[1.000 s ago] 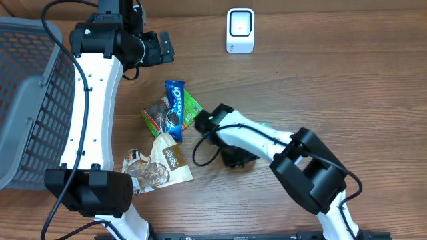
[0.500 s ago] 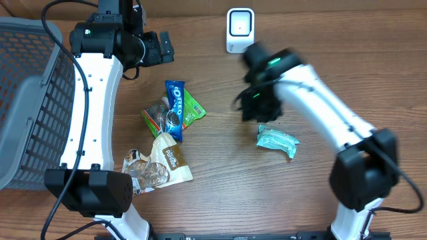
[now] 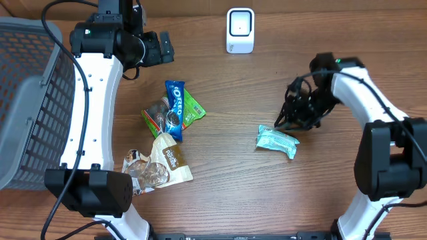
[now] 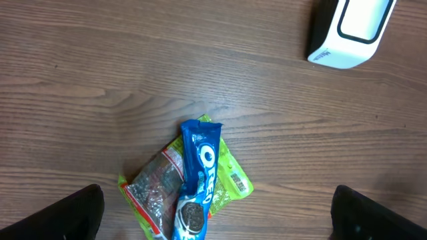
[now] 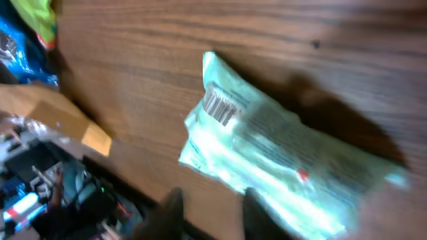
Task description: Scan the item barcode
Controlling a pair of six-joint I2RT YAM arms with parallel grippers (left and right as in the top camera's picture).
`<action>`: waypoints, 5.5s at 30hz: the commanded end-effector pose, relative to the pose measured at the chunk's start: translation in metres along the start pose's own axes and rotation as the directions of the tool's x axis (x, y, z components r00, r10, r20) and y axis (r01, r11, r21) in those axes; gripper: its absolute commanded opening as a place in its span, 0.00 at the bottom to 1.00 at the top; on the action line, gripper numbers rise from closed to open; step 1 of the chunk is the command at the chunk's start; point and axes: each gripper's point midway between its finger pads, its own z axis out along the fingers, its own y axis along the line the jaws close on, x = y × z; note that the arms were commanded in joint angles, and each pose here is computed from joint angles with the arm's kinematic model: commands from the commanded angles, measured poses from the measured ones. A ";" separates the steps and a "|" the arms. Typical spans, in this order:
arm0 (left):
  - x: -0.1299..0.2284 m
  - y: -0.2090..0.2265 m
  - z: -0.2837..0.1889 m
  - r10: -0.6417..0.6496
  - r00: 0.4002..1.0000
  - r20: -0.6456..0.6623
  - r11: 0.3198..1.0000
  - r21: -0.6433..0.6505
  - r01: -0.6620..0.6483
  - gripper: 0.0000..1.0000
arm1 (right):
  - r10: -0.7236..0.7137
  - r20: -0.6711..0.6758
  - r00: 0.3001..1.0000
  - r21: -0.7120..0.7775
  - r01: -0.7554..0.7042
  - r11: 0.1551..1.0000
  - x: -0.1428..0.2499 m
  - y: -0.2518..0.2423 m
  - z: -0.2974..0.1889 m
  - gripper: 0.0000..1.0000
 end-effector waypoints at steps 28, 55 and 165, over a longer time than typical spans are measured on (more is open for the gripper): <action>-0.004 -0.002 -0.002 -0.005 1.000 0.014 1.000 0.000 0.005 1.00 | -0.078 0.595 0.800 0.133 -0.002 0.991 0.042 0.010 -0.149 0.64; -0.004 -0.002 -0.002 -0.005 1.000 0.014 1.000 0.000 0.005 1.00 | 0.152 0.329 0.932 -0.213 -0.084 0.973 0.026 -0.083 0.034 0.78; -0.004 -0.002 -0.002 -0.005 1.000 0.014 1.000 0.000 0.005 1.00 | -0.950 -0.282 0.137 0.941 -0.156 -0.302 -0.296 0.114 -0.135 0.04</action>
